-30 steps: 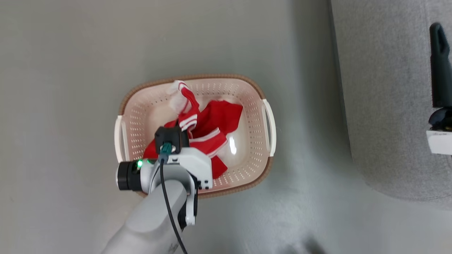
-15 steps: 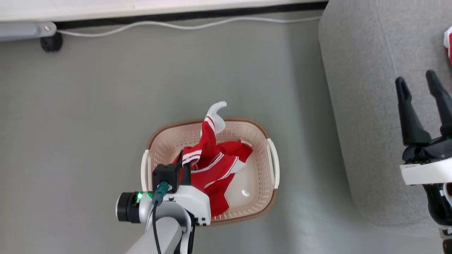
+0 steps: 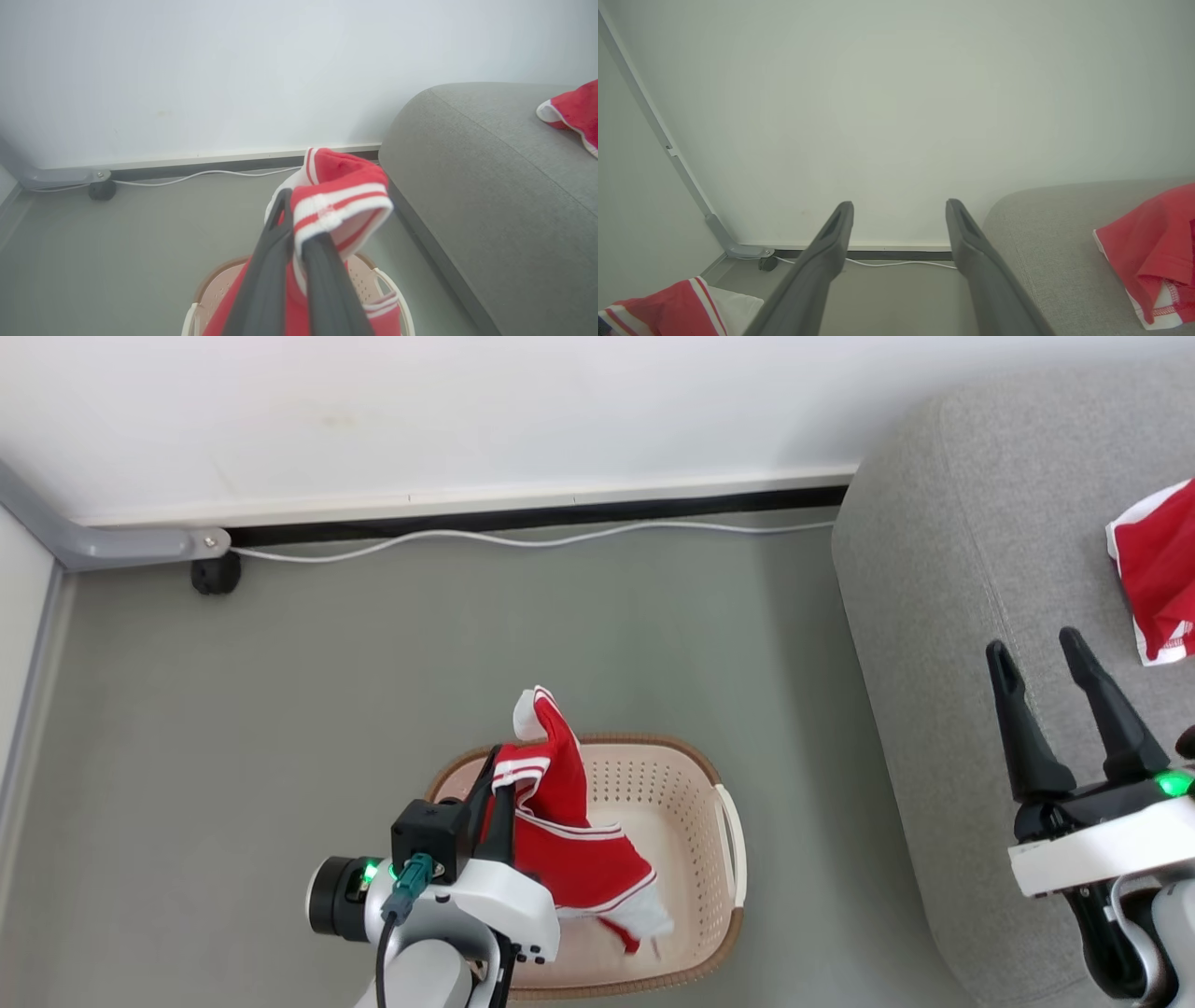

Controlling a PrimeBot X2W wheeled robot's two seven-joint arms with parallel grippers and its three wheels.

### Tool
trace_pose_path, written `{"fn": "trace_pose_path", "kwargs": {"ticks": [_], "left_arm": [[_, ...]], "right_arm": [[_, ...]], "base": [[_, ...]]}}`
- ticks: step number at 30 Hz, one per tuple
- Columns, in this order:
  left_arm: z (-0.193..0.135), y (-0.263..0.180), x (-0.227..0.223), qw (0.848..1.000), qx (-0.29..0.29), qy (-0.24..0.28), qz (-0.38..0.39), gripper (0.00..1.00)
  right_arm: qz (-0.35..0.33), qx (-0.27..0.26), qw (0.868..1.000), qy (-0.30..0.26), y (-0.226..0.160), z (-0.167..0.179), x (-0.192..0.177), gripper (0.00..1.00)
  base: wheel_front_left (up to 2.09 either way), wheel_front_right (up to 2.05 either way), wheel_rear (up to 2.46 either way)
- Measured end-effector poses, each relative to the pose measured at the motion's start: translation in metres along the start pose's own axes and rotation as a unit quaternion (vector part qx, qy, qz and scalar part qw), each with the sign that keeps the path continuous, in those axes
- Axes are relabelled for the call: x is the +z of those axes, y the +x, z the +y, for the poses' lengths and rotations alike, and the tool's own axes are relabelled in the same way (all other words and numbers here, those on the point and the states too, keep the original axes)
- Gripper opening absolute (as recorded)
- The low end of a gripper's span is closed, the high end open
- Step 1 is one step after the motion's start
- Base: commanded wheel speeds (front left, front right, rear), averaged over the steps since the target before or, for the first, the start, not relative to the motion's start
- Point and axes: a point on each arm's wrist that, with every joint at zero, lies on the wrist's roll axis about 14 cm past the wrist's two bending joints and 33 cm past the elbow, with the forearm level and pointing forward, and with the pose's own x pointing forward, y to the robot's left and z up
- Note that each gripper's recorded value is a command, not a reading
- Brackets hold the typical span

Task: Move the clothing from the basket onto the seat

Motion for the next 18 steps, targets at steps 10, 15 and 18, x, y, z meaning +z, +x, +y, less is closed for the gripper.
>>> {"fn": "trace_pose_path", "kwargs": {"ticks": [10,15,18], "left_arm": [[-0.008,-0.011,0.068,0.994,-0.027,0.009,-0.104,0.00],[-0.019,-0.011,0.097,0.988,-0.053,0.017,-0.146,0.00],[-0.034,-0.007,0.131,0.977,-0.083,0.038,-0.192,0.00]], "right_arm": [[0.007,0.002,1.000,0.009,-0.015,0.016,-0.007,1.00],[0.013,0.002,1.000,0.010,-0.017,0.020,-0.012,1.00],[0.015,0.002,1.000,0.012,-0.019,0.022,-0.013,1.00]], "base": [[0.00,0.00,0.00],[0.00,0.00,0.00],[0.00,0.00,0.00]]}}
